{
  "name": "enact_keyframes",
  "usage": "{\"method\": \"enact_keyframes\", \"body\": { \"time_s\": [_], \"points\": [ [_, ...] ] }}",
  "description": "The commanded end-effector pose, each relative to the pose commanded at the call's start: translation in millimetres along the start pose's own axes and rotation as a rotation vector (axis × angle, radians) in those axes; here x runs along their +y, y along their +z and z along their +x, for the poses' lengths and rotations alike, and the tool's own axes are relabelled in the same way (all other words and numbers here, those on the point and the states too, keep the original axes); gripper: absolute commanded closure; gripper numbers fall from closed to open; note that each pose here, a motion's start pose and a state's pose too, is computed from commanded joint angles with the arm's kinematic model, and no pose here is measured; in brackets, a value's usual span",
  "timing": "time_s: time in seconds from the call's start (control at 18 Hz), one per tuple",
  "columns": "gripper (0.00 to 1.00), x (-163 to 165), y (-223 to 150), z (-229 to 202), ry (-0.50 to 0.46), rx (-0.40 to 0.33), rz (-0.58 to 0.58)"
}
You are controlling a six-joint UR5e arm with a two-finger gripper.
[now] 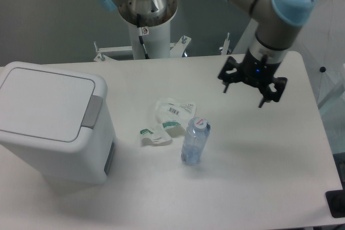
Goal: Open the trash can
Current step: 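Move the gripper over the wrappers toward the trash can's lid edge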
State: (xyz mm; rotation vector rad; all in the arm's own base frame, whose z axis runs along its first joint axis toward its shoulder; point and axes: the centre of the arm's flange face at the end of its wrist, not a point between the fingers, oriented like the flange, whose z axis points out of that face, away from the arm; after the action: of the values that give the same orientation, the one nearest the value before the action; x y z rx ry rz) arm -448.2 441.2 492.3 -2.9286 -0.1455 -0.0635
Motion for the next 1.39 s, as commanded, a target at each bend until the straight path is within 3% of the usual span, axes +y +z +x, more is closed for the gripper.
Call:
{"method": "enact_keyframes", "body": {
  "time_s": [0.17,0.56,0.83,1.39],
  "points": [
    [0.0,-30,-9,25,-0.027,0.0,0.031],
    [0.0,-62,-7,67,-0.07,0.058,0.086],
    [0.0,-83,-3,99,-0.107,0.149,0.143],
    [0.0,-108,15,149,-0.094,0.195,0.115]
  ]
}}
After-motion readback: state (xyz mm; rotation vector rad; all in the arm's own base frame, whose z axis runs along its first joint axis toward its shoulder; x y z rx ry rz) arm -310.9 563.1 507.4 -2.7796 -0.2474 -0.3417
